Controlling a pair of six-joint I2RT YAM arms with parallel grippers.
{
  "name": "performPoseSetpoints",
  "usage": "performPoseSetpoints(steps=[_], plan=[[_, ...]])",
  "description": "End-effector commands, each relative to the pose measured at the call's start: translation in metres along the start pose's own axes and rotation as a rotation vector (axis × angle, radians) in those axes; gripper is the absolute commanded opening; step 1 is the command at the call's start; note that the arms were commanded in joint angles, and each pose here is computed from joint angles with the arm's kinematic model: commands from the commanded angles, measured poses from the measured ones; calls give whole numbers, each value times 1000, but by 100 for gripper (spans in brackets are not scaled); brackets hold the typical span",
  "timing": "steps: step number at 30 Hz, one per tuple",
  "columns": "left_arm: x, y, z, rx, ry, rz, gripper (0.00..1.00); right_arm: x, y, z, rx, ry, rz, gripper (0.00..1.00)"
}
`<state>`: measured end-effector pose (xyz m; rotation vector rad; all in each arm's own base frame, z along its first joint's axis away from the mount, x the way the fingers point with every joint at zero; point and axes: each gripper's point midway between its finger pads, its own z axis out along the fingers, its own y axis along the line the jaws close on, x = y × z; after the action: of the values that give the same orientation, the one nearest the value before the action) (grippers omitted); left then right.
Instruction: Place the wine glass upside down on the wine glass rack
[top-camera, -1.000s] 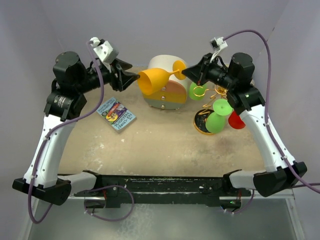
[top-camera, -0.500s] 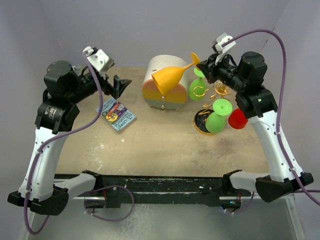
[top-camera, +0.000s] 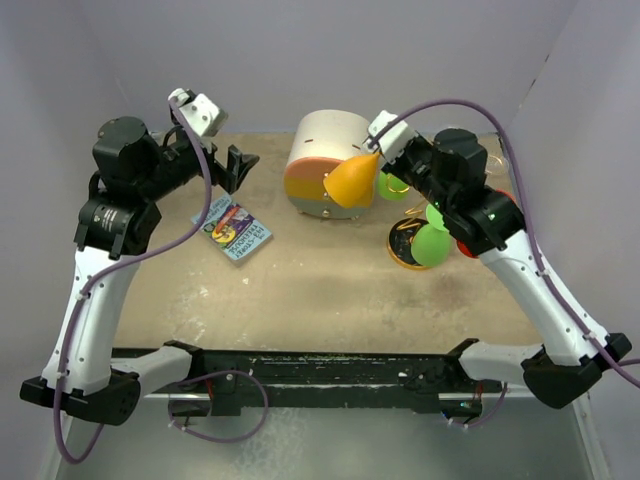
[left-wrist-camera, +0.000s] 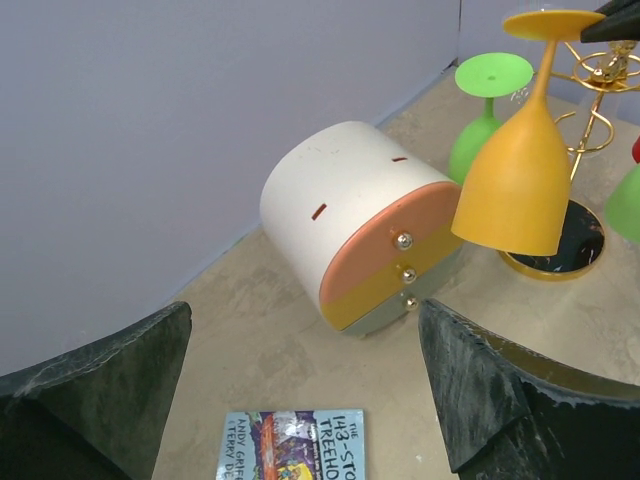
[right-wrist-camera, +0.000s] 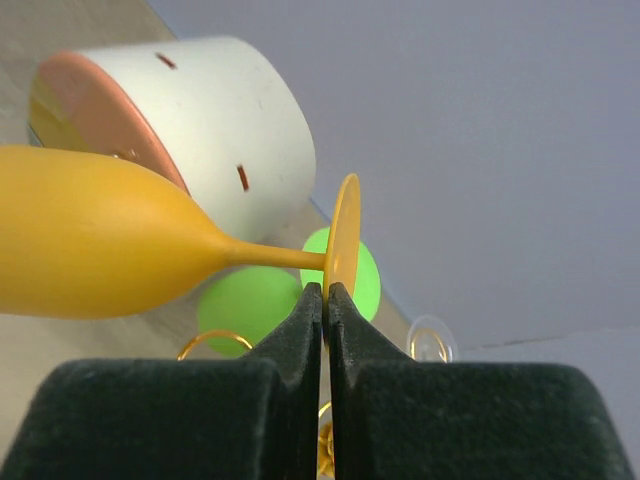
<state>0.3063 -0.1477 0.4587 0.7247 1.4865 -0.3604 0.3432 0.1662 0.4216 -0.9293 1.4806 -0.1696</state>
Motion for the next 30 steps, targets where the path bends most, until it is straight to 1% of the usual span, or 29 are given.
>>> performPoseSetpoints(steps=[1,3,10,19,30], plan=[[-8,14,3,-49,-19,37,98,13,-16,-2,123,93,-169,0],[-7,16,5,-55,-13,35,100,18,-13,0,122,111,-196,0],[-3,19,9,-65,-4,33,99,36,-7,6,131,196,-270,0],[-2,19,10,-61,-4,33,99,53,-4,5,140,260,-299,0],[-2,17,10,-52,-8,28,99,68,-4,-6,146,313,-323,0]])
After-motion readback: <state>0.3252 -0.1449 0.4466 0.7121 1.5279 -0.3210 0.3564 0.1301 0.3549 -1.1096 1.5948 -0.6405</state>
